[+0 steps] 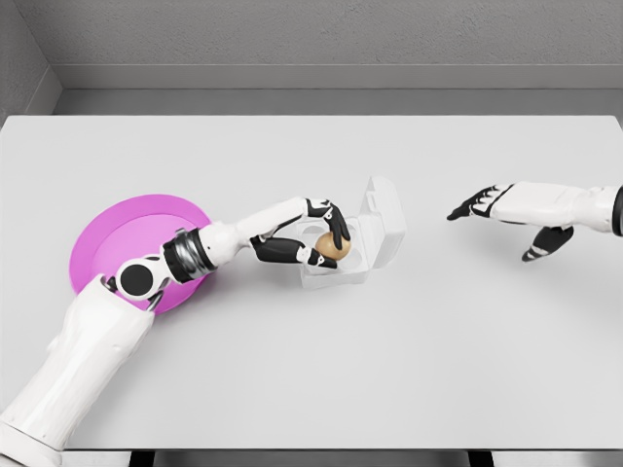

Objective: Pack egg into the box and close the box lid

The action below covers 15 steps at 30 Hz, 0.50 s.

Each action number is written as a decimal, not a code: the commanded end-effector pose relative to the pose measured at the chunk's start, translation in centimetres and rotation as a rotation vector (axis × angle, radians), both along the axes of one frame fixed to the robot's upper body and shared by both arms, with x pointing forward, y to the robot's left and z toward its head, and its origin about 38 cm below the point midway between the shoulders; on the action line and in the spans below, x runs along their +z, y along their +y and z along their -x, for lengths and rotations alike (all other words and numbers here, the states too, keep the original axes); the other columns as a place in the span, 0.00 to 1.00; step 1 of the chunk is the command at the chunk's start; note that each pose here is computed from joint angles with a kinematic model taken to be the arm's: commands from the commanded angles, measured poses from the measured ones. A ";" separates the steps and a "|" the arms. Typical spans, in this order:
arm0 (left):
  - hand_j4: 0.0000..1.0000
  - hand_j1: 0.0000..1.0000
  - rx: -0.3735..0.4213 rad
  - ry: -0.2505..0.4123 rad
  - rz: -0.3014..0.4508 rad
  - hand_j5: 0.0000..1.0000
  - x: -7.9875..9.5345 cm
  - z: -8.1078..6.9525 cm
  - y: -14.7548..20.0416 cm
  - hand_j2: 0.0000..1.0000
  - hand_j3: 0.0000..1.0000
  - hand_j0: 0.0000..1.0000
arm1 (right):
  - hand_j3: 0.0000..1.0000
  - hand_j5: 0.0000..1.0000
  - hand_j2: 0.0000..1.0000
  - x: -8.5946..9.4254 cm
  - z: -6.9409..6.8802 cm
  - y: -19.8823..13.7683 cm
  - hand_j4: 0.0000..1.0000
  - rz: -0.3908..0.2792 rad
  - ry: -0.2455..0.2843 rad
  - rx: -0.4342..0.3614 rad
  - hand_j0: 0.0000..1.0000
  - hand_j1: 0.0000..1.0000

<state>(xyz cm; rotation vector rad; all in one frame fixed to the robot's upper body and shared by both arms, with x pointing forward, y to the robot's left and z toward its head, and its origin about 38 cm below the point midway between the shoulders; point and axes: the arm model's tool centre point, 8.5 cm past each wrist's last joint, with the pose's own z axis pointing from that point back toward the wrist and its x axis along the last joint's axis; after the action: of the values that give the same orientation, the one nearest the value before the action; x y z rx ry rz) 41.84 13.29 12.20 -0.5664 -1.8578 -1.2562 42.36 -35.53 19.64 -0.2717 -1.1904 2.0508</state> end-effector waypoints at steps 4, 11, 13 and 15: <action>0.32 0.32 0.004 0.006 0.010 0.32 0.1 -0.1 0.1 0.32 0.32 0.32 | 1.00 1.00 1.00 0.1 0.0 0.0 1.00 -0.005 0.001 -0.002 1.00 1.00; 0.32 0.32 0.017 0.019 0.038 0.32 0.3 -0.3 0.7 0.32 0.32 0.32 | 1.00 1.00 1.00 0.0 0.0 -0.1 1.00 -0.004 0.002 -0.003 1.00 1.00; 0.33 0.33 0.018 0.026 0.044 0.33 0.2 -0.2 0.8 0.33 0.33 0.33 | 1.00 1.00 1.00 0.1 0.0 -0.1 1.00 -0.004 0.000 -0.003 1.00 1.00; 0.33 0.33 0.017 0.031 0.043 0.33 0.0 -0.2 0.6 0.33 0.33 0.33 | 1.00 1.00 1.00 0.1 0.0 0.0 1.00 -0.005 0.001 -0.002 1.00 1.00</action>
<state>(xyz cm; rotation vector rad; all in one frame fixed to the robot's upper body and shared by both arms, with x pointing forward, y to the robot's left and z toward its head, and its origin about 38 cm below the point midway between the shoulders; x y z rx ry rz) 41.98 13.90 12.16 -0.5820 -1.8624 -1.2070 42.35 -35.53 19.65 -0.2715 -1.1907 2.0515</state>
